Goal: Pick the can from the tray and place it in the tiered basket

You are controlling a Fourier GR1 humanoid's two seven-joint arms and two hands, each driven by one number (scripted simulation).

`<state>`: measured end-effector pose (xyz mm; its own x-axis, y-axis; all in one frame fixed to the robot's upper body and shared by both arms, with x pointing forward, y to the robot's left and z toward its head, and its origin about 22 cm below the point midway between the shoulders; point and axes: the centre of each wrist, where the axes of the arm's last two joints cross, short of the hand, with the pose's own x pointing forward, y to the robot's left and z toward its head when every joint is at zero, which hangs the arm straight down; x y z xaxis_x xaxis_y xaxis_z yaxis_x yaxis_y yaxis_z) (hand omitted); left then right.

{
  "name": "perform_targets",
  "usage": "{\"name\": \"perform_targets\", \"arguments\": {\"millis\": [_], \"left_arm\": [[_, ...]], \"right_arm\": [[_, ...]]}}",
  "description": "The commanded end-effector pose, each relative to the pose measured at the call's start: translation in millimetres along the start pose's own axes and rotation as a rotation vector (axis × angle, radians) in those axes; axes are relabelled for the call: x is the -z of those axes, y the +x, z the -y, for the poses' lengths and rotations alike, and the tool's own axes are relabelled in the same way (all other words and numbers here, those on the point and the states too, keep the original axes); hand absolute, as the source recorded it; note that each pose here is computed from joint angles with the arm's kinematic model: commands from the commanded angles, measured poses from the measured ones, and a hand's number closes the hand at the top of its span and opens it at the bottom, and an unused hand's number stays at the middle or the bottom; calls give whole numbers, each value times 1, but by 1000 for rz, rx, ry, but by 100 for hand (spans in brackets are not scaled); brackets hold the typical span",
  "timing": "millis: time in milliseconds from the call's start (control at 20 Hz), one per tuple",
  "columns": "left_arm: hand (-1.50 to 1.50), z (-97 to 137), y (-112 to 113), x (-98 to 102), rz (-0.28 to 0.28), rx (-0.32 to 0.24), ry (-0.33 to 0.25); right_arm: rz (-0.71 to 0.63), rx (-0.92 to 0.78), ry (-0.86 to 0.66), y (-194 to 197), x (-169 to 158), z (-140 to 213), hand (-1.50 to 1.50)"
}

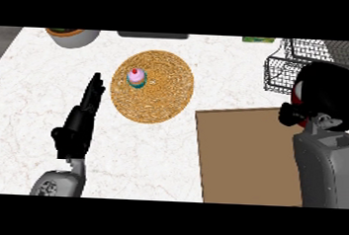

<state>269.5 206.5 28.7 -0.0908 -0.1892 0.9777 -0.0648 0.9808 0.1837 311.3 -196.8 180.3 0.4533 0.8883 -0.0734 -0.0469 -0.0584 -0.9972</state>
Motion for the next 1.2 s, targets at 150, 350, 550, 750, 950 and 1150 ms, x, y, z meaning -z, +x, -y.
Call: {"name": "perform_targets", "arguments": {"millis": [150, 350, 550, 750, 950, 1150], "left_arm": [[0, 16, -6, 4, -10, -13, -3], [0, 15, -5, 1, 7, -1, -6], [0, 7, 7, -1, -7, 16, -21], [0, -8, 11, 3, 12, -10, -3], [0, 9, -4, 14, 12, -17, -10], [0, -14, -7, -6, 3, -7, -11]], "right_arm": [[-45, 94, -92, -29, -26, 97, 150], [-71, 166, -103, -41, -14, 122, 150], [-46, 362, -96, -42, 12, 134, 150], [-57, 400, -92, -39, 43, 137, 150], [-79, 395, -125, -62, 71, 149, 150], [-129, 311, -138, -65, 96, 137, 150]]}}
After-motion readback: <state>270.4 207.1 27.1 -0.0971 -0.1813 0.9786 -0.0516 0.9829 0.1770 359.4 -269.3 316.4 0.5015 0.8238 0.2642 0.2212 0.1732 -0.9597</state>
